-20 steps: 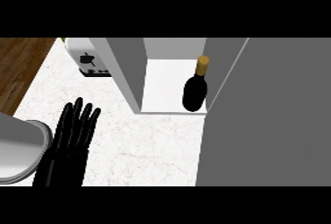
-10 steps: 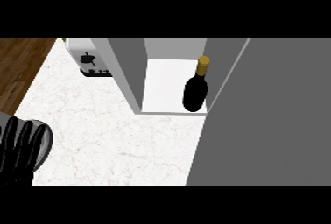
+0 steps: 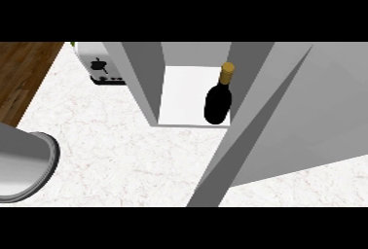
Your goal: Pick up the wine, place it into the cabinet and close the cabinet
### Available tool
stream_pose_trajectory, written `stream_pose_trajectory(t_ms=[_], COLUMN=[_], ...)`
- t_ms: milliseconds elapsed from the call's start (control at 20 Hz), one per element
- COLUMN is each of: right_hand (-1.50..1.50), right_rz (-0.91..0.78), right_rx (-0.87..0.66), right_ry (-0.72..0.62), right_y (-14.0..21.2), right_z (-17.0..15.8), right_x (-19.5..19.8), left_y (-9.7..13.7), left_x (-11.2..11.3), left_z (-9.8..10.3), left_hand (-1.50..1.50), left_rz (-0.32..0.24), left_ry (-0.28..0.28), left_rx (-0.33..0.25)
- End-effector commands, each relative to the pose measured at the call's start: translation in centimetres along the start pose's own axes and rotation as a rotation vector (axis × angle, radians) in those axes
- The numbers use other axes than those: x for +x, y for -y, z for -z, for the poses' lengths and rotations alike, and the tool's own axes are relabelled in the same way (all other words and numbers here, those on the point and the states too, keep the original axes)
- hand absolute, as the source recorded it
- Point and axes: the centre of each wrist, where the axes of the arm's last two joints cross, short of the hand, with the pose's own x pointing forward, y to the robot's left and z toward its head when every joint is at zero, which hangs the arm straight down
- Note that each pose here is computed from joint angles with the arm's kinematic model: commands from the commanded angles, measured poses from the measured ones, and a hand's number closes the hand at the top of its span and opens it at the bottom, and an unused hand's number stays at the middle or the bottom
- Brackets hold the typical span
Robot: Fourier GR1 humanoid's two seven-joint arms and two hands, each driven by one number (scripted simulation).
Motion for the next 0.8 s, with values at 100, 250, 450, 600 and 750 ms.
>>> stream_pose_trajectory(t_ms=[100, 250, 450, 600, 750], right_hand=[1.50, 1.50, 1.50, 1.50, 1.50], right_rz=[-0.098, -0.125, -0.118, -0.111, -0.154], right_rx=[-0.009, -0.026, -0.069, -0.106, -0.141], right_ry=[0.053, 0.046, 0.028, 0.015, 0.021], right_y=[-2.4, -2.2, -1.6, -0.9, -0.5], right_z=[4.4, 7.1, 10.3, 12.0, 15.7], right_x=[0.4, 0.9, 2.0, 2.9, 1.3], left_y=[-3.6, -2.8, -3.9, -3.8, -5.1], left_x=[1.6, 2.9, 3.5, 3.9, 3.8], left_z=[-0.7, 0.3, -0.2, -0.1, -0.4], left_hand=[-1.50, -1.50, -1.50, -1.50, -1.50], left_rz=[0.017, 0.014, -0.010, -0.008, -0.013], left_ry=[0.015, 0.013, -0.007, -0.006, -0.016], left_rx=[-0.026, -0.036, -0.058, -0.046, -0.049])
